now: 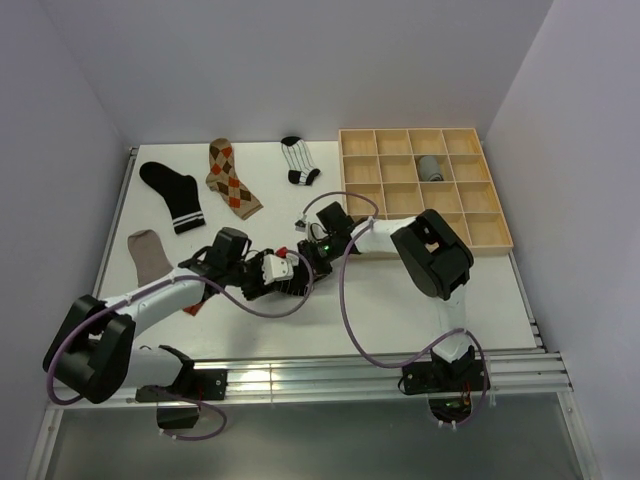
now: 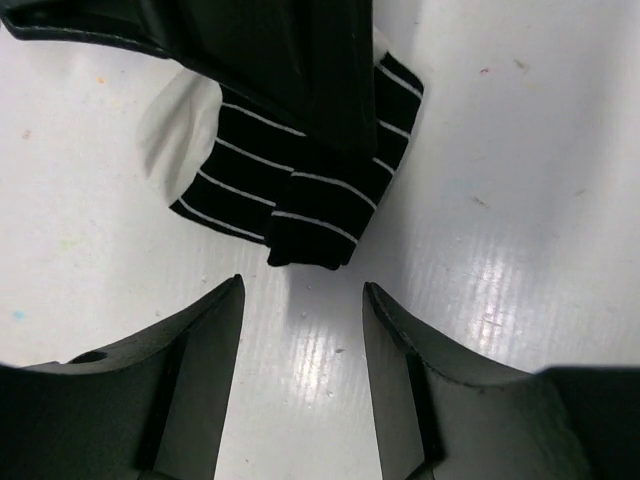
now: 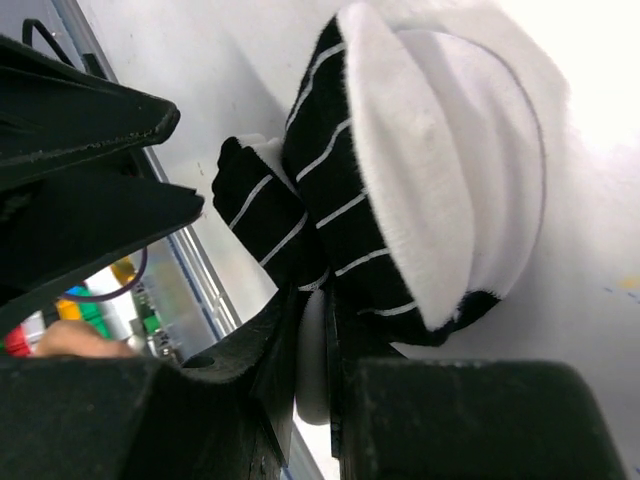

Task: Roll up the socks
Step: Roll the sock at the center of the board.

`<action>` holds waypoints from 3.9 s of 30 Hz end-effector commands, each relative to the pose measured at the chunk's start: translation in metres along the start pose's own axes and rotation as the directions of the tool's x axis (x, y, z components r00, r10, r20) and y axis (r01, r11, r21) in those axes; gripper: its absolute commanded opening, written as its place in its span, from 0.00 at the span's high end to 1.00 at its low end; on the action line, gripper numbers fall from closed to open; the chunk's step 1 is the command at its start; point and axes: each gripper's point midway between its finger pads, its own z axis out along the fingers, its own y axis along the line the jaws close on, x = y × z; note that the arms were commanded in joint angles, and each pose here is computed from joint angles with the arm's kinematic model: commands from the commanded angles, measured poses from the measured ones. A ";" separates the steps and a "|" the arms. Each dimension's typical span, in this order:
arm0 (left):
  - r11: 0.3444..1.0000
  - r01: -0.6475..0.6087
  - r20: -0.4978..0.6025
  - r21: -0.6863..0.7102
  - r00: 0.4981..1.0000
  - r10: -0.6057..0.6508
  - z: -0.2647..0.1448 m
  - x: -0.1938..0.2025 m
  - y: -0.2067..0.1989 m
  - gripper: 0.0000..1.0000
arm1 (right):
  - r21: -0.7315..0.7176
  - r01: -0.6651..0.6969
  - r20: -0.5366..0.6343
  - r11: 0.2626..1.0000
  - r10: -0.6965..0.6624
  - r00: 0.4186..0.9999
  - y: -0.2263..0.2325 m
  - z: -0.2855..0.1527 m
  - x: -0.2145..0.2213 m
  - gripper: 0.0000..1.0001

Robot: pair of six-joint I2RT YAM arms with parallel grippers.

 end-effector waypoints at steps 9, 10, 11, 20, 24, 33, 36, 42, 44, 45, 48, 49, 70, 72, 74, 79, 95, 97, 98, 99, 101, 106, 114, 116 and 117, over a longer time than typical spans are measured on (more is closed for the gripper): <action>0.964 -0.248 0.037 -0.101 0.967 0.253 0.019 -0.027 -0.009 0.45 | 0.010 -0.080 -0.063 0.997 0.080 0.995 -0.011 0.000 0.005 0.88; 0.963 -0.255 0.036 -0.092 0.965 0.259 0.024 -0.030 -0.013 0.46 | 0.014 -0.084 -0.064 0.996 0.085 0.994 -0.013 0.000 0.005 0.88; 0.963 -0.255 0.037 -0.088 0.965 0.259 0.026 -0.032 -0.014 0.46 | 0.022 -0.086 -0.066 0.996 0.088 0.994 -0.014 0.000 0.005 0.88; 0.968 -0.249 0.028 -0.023 0.968 0.249 0.042 -0.036 -0.017 0.52 | 0.028 -0.090 -0.072 0.996 0.091 0.993 -0.018 -0.001 0.007 0.88; 0.967 -0.253 0.014 0.009 0.967 0.253 0.046 -0.038 -0.017 0.53 | 0.028 -0.088 -0.073 0.996 0.090 0.993 -0.019 -0.001 0.007 0.88; 0.953 -0.212 -0.082 0.218 0.969 0.234 0.053 -0.012 -0.043 0.59 | 0.020 -0.085 -0.073 0.996 0.086 0.994 -0.017 -0.004 0.010 0.88; 0.943 -0.185 -0.110 0.276 0.969 0.223 0.054 -0.006 -0.051 0.62 | 0.018 -0.081 -0.072 0.997 0.082 0.994 -0.016 -0.005 0.009 0.88; 0.925 -0.129 -0.144 0.357 0.971 0.191 0.055 0.001 -0.063 0.73 | 0.014 -0.074 -0.046 0.997 0.075 0.996 -0.012 -0.008 0.008 0.81; 0.914 -0.107 -0.150 0.392 0.973 0.178 0.053 0.001 -0.070 0.79 | 0.023 -0.066 -0.021 0.998 0.067 0.998 -0.009 -0.011 0.007 0.73; 0.910 -0.099 -0.149 0.403 0.974 0.172 0.051 0.001 -0.071 0.81 | 0.028 -0.062 -0.009 0.998 0.062 0.998 -0.008 -0.013 0.006 0.71; 0.892 -0.074 -0.132 0.446 0.980 0.147 0.045 -0.005 -0.079 0.87 | 0.081 -0.049 0.061 0.996 0.044 0.997 -0.009 -0.022 0.005 0.61; 0.889 -0.067 -0.130 0.454 0.982 0.140 0.043 -0.007 -0.079 0.89 | 0.086 -0.028 0.103 0.996 0.019 0.994 -0.002 -0.029 -0.002 0.56; 0.649 0.332 -0.265 0.684 0.943 -0.203 0.012 -0.027 -0.074 0.99 | 0.308 -0.086 0.648 0.948 -0.142 0.748 -0.003 -0.122 0.015 0.43; 0.615 0.393 -0.312 0.683 0.919 -0.241 0.018 -0.024 -0.070 0.99 | 0.315 -0.040 0.663 0.948 -0.189 0.725 0.005 -0.125 0.020 0.44; 0.597 0.432 -0.349 0.676 0.901 -0.257 0.026 -0.019 -0.068 1.00 | 0.344 0.043 0.648 0.938 -0.270 0.712 0.020 -0.118 0.025 0.43; 0.560 0.494 -0.407 0.665 0.869 -0.282 0.036 -0.013 -0.065 1.00 | 0.410 0.196 0.582 0.891 -0.422 0.695 0.048 -0.093 0.042 0.43; 0.545 0.574 -0.486 0.611 0.816 -0.313 0.050 0.001 -0.058 1.00 | 0.602 0.435 0.272 0.669 -0.685 0.676 0.057 -0.006 0.033 0.42; 0.548 0.571 -0.483 0.611 0.818 -0.313 0.050 0.000 -0.056 1.00 | 0.614 0.439 0.246 0.656 -0.687 0.684 0.053 -0.002 0.033 0.43; 0.551 0.570 -0.482 0.609 0.818 -0.314 0.050 0.000 -0.055 1.00 | 0.613 0.442 0.238 0.655 -0.686 0.687 0.051 0.000 0.034 0.43; 0.554 0.570 -0.481 0.606 0.818 -0.316 0.051 -0.001 -0.053 1.00 | 0.615 0.442 0.231 0.653 -0.685 0.691 0.048 0.002 0.036 0.44; 0.555 0.574 -0.484 0.602 0.815 -0.319 0.051 -0.001 -0.051 1.00 | 0.607 0.444 0.232 0.659 -0.681 0.694 0.046 0.003 0.040 0.46; 0.554 0.582 -0.485 0.595 0.810 -0.331 0.054 -0.002 -0.048 0.99 | 0.599 0.427 0.237 0.677 -0.659 0.714 0.040 0.005 0.046 0.60; 0.575 0.566 -0.432 0.590 0.824 -0.367 0.051 -0.013 -0.040 0.86 | 0.612 0.388 0.179 0.689 -0.598 0.781 0.013 0.019 0.057 0.70; 0.604 0.542 -0.391 0.584 0.840 -0.376 0.050 -0.021 -0.032 0.80 | 0.591 0.369 0.191 0.717 -0.568 0.800 0.010 0.020 0.059 0.73; 0.607 0.544 -0.386 0.580 0.839 -0.383 0.049 -0.022 -0.032 0.79 | 0.577 0.367 0.189 0.730 -0.557 0.809 0.009 0.021 0.061 0.74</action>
